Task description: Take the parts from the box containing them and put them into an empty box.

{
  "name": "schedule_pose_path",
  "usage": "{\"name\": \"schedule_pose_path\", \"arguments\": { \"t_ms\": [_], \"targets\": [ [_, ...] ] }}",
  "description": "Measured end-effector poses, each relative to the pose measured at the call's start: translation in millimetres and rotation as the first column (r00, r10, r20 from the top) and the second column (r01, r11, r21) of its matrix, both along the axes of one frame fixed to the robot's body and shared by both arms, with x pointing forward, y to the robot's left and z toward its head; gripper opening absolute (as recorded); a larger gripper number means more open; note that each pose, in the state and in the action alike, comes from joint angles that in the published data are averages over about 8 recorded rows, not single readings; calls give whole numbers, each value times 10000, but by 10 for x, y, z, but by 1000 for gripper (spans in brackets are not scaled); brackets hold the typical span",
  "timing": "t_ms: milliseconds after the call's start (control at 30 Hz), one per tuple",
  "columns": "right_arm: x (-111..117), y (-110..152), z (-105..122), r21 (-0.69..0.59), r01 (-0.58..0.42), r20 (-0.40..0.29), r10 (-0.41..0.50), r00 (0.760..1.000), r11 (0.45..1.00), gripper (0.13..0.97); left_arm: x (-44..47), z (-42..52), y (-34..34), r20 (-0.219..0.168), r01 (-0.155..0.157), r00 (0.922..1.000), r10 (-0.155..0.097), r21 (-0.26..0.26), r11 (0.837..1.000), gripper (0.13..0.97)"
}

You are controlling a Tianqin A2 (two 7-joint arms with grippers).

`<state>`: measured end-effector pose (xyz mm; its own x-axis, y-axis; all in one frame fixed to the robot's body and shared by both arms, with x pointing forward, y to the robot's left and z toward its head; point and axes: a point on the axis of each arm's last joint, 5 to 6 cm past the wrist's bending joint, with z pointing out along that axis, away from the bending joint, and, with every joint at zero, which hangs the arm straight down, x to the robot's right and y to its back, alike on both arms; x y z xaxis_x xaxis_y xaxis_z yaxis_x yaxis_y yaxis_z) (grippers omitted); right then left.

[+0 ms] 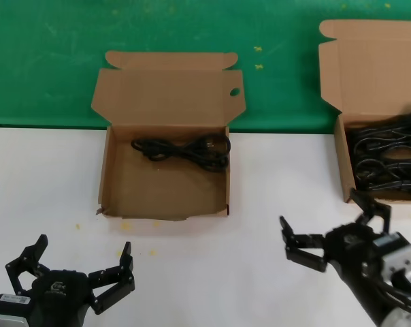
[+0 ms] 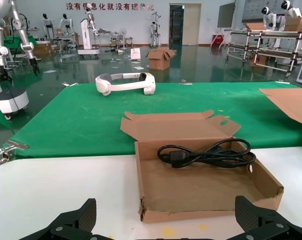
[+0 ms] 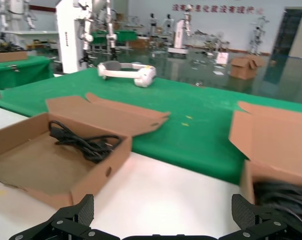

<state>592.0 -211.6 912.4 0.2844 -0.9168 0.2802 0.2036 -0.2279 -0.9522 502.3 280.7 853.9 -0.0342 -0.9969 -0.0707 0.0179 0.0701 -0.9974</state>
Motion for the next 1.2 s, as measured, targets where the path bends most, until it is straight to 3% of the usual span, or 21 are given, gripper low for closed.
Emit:
{"name": "schedule_pose_path", "arguments": {
  "t_ms": [433,900,1200],
  "targets": [
    [-324,-289,-273,880,1153,-623,-1101,9920,9894,966,0,5,-1,16,5,10000,-5,-3,10000,966],
    [-698,-582,-503,1524,2433,-1364,-2234,9651,9579,966,-1,10,-3,32,10,10000,-10,-4,10000,966],
    [-769,-634,-539,1608,2667,-1504,-2435,9582,9503,966,-1,11,-3,35,11,10000,-11,-3,10000,966]
  ]
}}
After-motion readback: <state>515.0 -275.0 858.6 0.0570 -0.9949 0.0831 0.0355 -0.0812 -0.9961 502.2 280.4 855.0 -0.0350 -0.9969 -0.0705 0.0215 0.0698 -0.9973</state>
